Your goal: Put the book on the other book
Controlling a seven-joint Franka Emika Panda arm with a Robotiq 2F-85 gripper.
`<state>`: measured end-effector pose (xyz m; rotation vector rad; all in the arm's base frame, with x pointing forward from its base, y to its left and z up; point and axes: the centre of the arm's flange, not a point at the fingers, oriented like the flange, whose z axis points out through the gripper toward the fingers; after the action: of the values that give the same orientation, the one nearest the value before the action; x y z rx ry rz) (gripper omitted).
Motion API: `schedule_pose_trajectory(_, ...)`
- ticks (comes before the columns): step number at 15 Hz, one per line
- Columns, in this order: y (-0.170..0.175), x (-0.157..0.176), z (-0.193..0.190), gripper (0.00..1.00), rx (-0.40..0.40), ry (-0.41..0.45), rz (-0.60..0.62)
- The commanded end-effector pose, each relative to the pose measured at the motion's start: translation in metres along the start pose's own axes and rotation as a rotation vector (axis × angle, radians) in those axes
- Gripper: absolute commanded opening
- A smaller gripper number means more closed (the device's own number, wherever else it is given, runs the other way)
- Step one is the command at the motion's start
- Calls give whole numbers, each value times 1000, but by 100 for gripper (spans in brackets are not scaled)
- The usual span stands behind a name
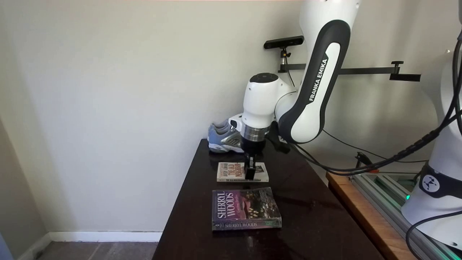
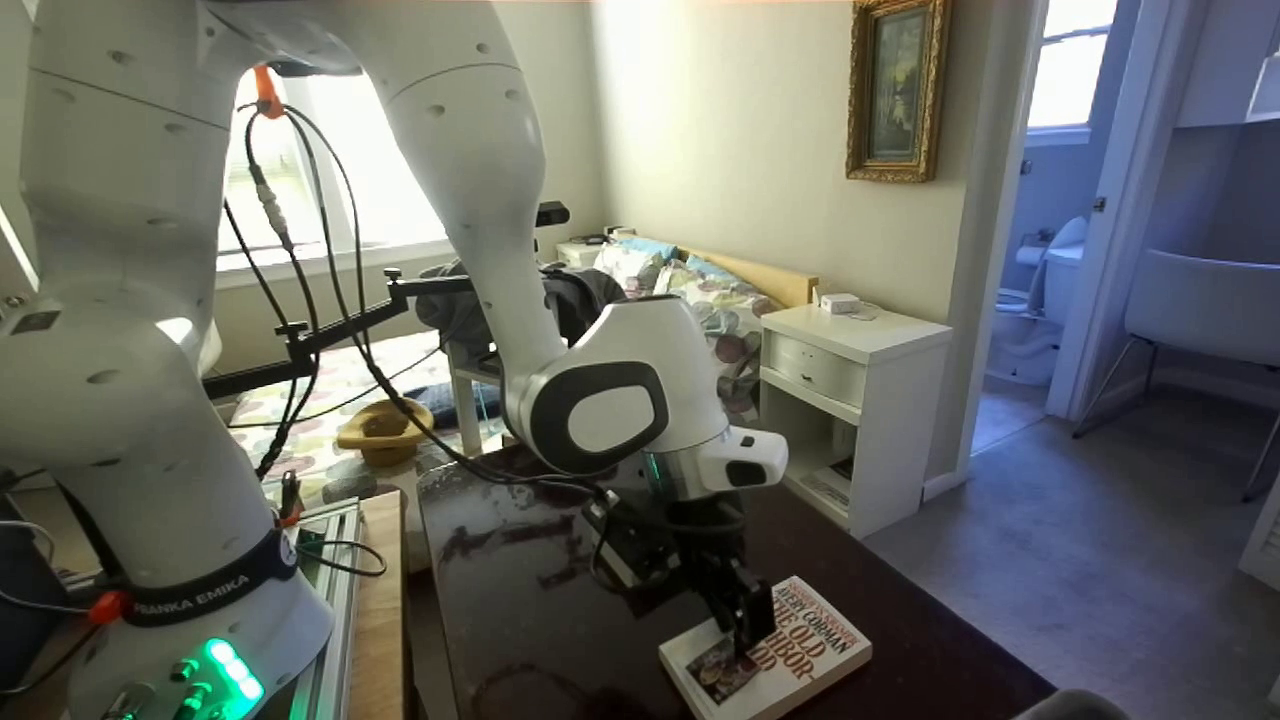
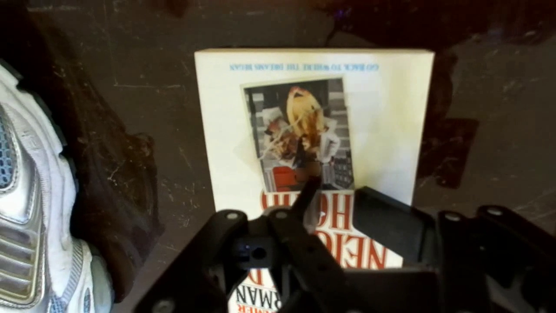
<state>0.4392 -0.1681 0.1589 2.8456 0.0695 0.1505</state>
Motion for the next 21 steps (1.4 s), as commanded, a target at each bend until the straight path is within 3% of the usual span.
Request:
schedule_pose_trajectory(1, -4, -1, 11, 44, -11, -7, 12)
schedule_pose_trajectory(2, -3, -1, 8, 40, -9, -7, 13)
schedule_pose_trajectory(4, 2, -1, -5, 47, 10, 9, 36)
schedule_pose_trajectory(10, 41, -6, -25, 89, 6, 42, 88)
schedule_pose_trajectory(12, 51, -8, -21, 99, 47, 43, 119)
schedule_pose_trajectory(17, 54, -16, -5, 100, 142, 34, 183)
schedule_pose_trajectory(21, 59, -21, -4, 100, 158, 35, 201)
